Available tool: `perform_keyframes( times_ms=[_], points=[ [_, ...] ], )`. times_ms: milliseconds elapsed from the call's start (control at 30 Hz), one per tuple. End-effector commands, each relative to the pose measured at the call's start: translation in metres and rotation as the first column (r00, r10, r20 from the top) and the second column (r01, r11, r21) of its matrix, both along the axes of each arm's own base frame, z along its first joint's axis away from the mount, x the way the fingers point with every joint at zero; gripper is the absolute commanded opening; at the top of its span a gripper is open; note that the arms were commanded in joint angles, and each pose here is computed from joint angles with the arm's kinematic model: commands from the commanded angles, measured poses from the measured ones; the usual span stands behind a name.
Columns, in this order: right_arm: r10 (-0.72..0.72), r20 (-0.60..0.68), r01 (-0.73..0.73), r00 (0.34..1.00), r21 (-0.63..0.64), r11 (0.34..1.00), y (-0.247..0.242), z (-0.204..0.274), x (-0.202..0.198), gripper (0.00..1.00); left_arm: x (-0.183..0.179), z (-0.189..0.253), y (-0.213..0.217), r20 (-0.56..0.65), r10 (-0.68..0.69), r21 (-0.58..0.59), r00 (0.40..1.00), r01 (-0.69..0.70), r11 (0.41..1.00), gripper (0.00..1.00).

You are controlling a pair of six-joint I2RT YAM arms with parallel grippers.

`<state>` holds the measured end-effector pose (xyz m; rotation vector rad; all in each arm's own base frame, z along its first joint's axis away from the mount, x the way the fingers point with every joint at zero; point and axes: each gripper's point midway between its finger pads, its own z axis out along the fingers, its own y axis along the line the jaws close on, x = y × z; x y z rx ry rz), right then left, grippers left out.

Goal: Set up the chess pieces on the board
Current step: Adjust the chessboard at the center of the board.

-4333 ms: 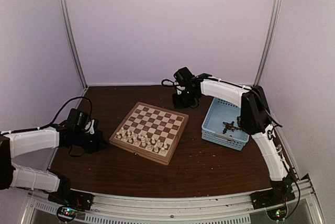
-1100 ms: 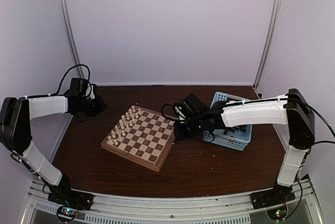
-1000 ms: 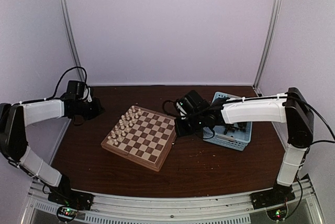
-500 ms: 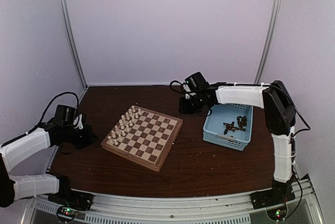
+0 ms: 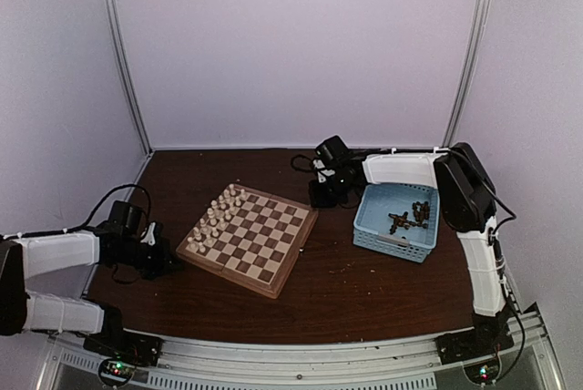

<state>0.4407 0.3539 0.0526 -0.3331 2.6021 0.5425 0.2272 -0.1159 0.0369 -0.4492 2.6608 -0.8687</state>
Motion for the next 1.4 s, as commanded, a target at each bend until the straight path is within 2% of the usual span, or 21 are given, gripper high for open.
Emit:
perform_keyframes(
  times_ms=[0, 400, 767, 933, 1133, 1367],
  points=[
    [0.010, -0.009, -0.010, 1.000, -0.024, 1.000, 0.001, -0.008, 0.004, 0.00, 0.014, -0.002, -0.007, 0.049, -0.002, -0.036, 0.999, 0.004, 0.999, 0.00],
    [0.052, -0.028, -0.054, 0.998, -0.067, 0.996, -0.001, -0.014, 0.001, 0.00, 0.034, -0.022, -0.004, 0.059, 0.025, 0.003, 0.998, -0.025, 1.000, 0.00],
    [0.090, -0.110, -0.099, 0.990, -0.084, 0.992, 0.001, -0.032, -0.013, 0.00, 0.051, -0.022, -0.004, 0.095, 0.030, 0.010, 0.995, -0.031, 0.999, 0.00],
    [0.107, -0.095, -0.113, 0.990, -0.055, 0.992, 0.004, -0.017, -0.021, 0.00, 0.065, -0.020, -0.004, 0.115, 0.028, 0.027, 0.993, -0.032, 0.999, 0.00],
    [0.082, -0.049, -0.085, 0.995, -0.081, 0.993, -0.004, 0.007, -0.025, 0.00, 0.092, -0.010, -0.007, 0.137, 0.001, 0.056, 0.991, -0.008, 0.998, 0.00],
    [0.037, 0.066, -0.026, 0.997, -0.151, 0.988, -0.032, 0.056, -0.023, 0.00, 0.100, 0.010, 0.013, 0.168, 0.005, 0.190, 0.986, -0.038, 0.981, 0.00]
  ],
)
